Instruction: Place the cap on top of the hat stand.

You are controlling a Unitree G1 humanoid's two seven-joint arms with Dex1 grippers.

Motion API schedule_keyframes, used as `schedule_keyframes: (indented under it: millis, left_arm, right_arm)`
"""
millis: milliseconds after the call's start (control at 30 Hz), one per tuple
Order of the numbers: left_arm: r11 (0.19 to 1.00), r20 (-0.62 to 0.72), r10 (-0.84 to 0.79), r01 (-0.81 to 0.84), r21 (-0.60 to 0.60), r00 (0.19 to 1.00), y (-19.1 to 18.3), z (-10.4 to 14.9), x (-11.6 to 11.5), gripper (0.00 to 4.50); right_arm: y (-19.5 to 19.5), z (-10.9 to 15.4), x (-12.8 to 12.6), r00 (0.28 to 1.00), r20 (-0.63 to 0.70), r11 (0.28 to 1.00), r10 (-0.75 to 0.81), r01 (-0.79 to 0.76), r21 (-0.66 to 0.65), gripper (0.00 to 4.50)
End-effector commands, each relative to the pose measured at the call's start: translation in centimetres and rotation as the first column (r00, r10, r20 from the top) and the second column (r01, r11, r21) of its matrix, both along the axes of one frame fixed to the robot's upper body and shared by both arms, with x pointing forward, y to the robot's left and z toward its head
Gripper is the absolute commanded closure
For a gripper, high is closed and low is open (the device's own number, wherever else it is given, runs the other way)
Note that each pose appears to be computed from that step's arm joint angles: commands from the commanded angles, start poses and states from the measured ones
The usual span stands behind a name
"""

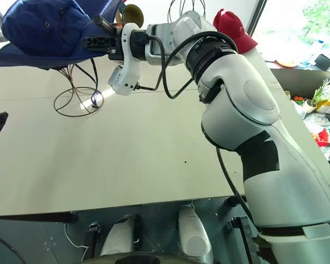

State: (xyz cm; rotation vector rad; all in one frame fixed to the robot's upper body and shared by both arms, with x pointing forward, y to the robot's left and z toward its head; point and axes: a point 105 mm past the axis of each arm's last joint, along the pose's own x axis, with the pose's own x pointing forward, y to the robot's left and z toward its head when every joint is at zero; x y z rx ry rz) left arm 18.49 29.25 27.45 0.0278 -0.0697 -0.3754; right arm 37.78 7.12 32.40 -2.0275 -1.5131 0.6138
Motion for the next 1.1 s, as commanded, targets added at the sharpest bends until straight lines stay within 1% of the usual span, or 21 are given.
schedule_keyframes:
  millis: [33, 167, 267, 433, 633, 667, 700, 767, 867, 967, 1067, 1100]
  left_arm:
    - [0.999, 0.055, 0.047, -0.048, 0.020, 0.997, 1.1, 1.4, -1.2, 0.00]
    - [0.995, 0.080, 0.102, -0.101, -0.010, 0.992, 2.5, 2.3, -2.2, 0.00]
    - [0.993, 0.088, 0.121, -0.120, -0.015, 0.989, 3.0, 2.6, -2.5, 0.00]
    - [0.993, 0.080, 0.121, -0.121, -0.009, 0.989, 2.8, 2.6, -2.9, 0.00]
    - [0.987, 0.060, 0.158, -0.158, -0.013, 0.986, 3.8, 2.6, -4.4, 0.00]
    - [0.981, 0.055, 0.193, -0.192, -0.021, 0.980, 4.7, 2.5, -4.9, 0.00]
    - [0.975, 0.052, 0.223, -0.222, -0.027, 0.973, 5.4, 2.4, -5.3, 0.00]
    - [0.967, 0.051, 0.254, -0.253, -0.033, 0.966, 6.3, 2.4, -5.7, 0.00]
    - [0.967, 0.067, 0.255, -0.254, -0.028, 0.965, 6.4, 2.9, -5.5, 0.00]
    - [0.971, 0.074, 0.240, -0.239, -0.021, 0.968, 6.2, 3.1, -5.0, 0.00]
    - [0.976, 0.071, 0.218, -0.218, -0.010, 0.973, 5.9, 3.2, -4.4, 0.00]
    - [0.977, 0.070, 0.214, -0.214, -0.008, 0.974, 5.9, 3.2, -4.2, 0.00]
  right_arm:
    - [0.6, 1.3, -0.8, 0.999, -0.040, 0.996, 0.034, -0.031, 0.081, 4.44]
    - [0.8, 0.7, -0.9, 0.996, -0.076, 0.995, 0.045, -0.038, 0.092, 4.44]
    - [1.1, 0.3, -0.9, 0.993, -0.111, 0.993, 0.049, -0.037, 0.110, 4.44]
    - [1.5, -0.3, -0.7, 0.989, -0.145, 0.989, 0.044, -0.022, 0.147, 4.44]
    - [1.9, -1.6, -0.5, 0.980, -0.196, 0.989, 0.032, -0.002, 0.150, 4.44]
    - [1.9, -1.8, -0.4, 0.972, -0.232, 0.988, 0.028, 0.009, 0.157, 3.79]
    - [1.9, -2.0, -0.4, 0.966, -0.257, 0.987, 0.028, 0.015, 0.162, 3.49]
    - [1.9, -2.1, -0.5, 0.958, -0.287, 0.986, 0.028, 0.021, 0.167, 2.54]
    - [1.6, -2.2, -0.6, 0.930, -0.366, 0.983, 0.039, 0.029, 0.179, 1.06]
    - [1.1, -2.3, -0.8, 0.907, -0.418, 0.984, 0.045, 0.031, 0.175, 1.06]
    - [0.3, -3.0, -0.6, 0.877, -0.480, 0.986, 0.032, 0.051, 0.161, 1.06]
    - [0.2, -3.2, -0.5, 0.868, -0.495, 0.986, 0.027, 0.059, 0.158, 0.79]
